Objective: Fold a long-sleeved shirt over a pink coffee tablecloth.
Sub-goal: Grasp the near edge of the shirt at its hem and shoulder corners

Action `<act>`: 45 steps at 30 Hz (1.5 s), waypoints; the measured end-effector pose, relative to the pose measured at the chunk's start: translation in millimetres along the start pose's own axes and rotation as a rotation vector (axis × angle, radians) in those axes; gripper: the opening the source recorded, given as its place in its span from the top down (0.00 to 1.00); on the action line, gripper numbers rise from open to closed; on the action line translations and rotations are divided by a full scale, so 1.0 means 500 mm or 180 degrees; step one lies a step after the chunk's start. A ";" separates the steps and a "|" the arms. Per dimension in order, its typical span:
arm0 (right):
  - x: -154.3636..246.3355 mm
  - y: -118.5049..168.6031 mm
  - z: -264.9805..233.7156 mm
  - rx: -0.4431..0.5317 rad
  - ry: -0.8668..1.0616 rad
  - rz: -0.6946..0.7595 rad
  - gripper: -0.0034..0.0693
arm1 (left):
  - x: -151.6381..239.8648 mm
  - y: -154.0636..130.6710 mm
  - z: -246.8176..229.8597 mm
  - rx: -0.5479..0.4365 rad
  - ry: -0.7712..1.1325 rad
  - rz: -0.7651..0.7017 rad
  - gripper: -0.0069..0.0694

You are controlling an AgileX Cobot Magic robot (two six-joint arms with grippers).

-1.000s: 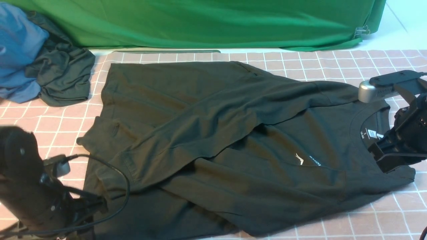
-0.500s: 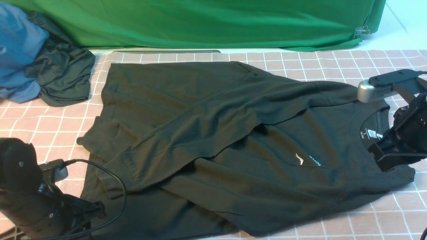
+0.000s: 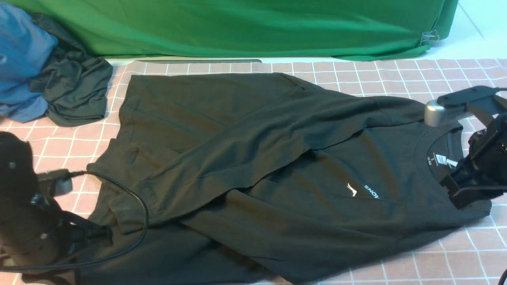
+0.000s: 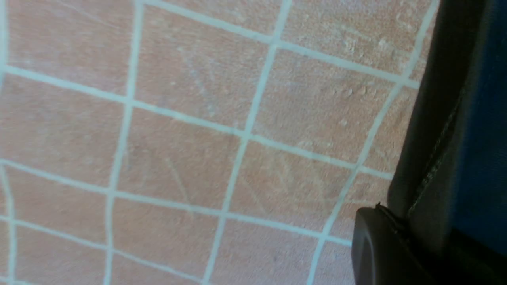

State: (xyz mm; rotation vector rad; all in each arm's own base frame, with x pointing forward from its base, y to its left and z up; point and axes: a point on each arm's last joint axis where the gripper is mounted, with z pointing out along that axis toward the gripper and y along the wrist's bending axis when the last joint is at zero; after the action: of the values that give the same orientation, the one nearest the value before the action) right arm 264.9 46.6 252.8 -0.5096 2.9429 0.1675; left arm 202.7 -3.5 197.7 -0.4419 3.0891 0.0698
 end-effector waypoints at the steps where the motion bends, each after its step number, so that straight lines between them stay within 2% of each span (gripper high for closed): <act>1: 0.004 0.000 0.001 0.0006 0.0062 0.0004 0.85 | 0.007 0.006 -0.016 -0.0020 -0.0078 -0.0003 0.85; 6: 0.022 -0.004 0.019 0.0068 0.0204 0.0185 0.76 | 0.027 0.026 -0.057 -0.0138 -0.0346 -0.0051 0.85; 9: 0.039 -0.004 0.038 0.0070 0.0313 0.0268 0.59 | 0.039 0.035 -0.076 -0.0158 -0.0460 -0.0073 0.85; 13: 0.062 -0.002 0.064 0.0058 0.0436 0.0320 0.42 | 0.047 0.039 -0.086 -0.0159 -0.0526 -0.0075 0.85; 21: 0.062 -0.012 0.143 0.0069 0.0464 0.0571 0.31 | 0.046 0.039 -0.088 -0.0145 -0.0571 -0.0106 0.85; 23: 0.051 -0.018 0.175 0.0084 0.0465 0.0634 0.19 | 0.046 0.039 -0.088 -0.0142 -0.0570 -0.0108 0.85; 25: 0.046 -0.022 0.193 0.0099 0.0483 0.0644 0.13 | 0.046 0.039 -0.088 -0.0137 -0.0568 -0.0110 0.85; 36: 0.038 -0.025 0.195 0.0128 0.0352 0.0770 0.14 | 0.048 0.037 -0.089 -0.0093 -0.0562 -0.0122 0.85; 45: 0.023 -0.021 0.136 0.0189 -0.0268 0.0690 0.14 | 0.048 0.036 -0.090 -0.0080 -0.0575 -0.0117 0.85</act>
State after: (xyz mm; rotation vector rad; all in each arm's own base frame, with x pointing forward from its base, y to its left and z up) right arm 266.4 42.1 183.0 -0.1701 2.9040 0.1219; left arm 174.1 5.1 242.6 -0.4652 2.9051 0.1397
